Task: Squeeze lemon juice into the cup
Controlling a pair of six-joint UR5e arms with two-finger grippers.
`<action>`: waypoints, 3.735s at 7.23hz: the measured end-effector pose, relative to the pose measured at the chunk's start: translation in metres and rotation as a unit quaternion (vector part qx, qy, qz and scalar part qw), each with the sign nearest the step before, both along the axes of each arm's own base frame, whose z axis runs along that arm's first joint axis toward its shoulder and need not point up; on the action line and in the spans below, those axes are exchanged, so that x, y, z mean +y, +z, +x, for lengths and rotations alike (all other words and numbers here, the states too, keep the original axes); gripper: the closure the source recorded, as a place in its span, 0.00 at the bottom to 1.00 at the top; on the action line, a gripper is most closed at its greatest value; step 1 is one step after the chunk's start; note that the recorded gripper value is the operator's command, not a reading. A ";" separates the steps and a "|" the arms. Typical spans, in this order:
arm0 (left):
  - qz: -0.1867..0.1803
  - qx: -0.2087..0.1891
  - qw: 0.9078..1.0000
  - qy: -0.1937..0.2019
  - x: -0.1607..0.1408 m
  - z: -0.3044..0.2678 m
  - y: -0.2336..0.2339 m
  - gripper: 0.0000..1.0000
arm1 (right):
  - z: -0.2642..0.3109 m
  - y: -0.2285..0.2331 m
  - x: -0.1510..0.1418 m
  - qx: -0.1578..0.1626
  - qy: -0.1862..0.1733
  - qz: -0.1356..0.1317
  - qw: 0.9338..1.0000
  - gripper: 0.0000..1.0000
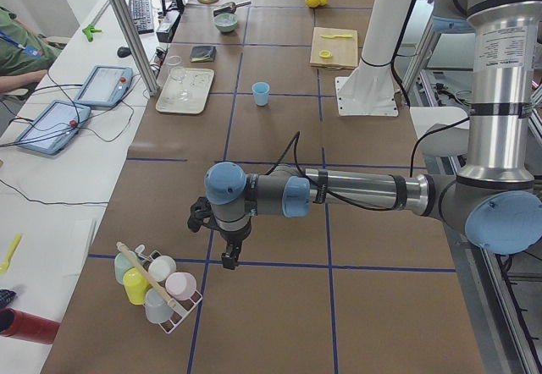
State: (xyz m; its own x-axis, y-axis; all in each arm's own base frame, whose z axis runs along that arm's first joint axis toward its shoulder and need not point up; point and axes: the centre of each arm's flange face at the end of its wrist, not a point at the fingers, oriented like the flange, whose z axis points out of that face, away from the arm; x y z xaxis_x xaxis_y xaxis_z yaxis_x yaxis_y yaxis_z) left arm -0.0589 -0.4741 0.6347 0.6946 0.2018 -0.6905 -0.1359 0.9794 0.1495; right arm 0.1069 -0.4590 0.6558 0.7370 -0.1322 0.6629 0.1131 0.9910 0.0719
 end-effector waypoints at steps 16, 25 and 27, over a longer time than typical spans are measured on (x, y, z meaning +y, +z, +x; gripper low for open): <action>0.004 -0.008 1.000 -0.005 0.029 -0.004 -0.008 0.00 | -0.030 -0.008 -0.007 0.002 -0.018 0.021 1.000 0.00; 0.008 -0.012 1.000 -0.004 0.029 -0.005 -0.010 0.00 | -0.034 -0.006 -0.006 0.000 -0.018 0.018 1.000 0.00; 0.009 -0.011 1.000 -0.003 0.029 -0.004 -0.010 0.00 | -0.034 -0.005 -0.005 0.000 -0.019 0.018 1.000 0.00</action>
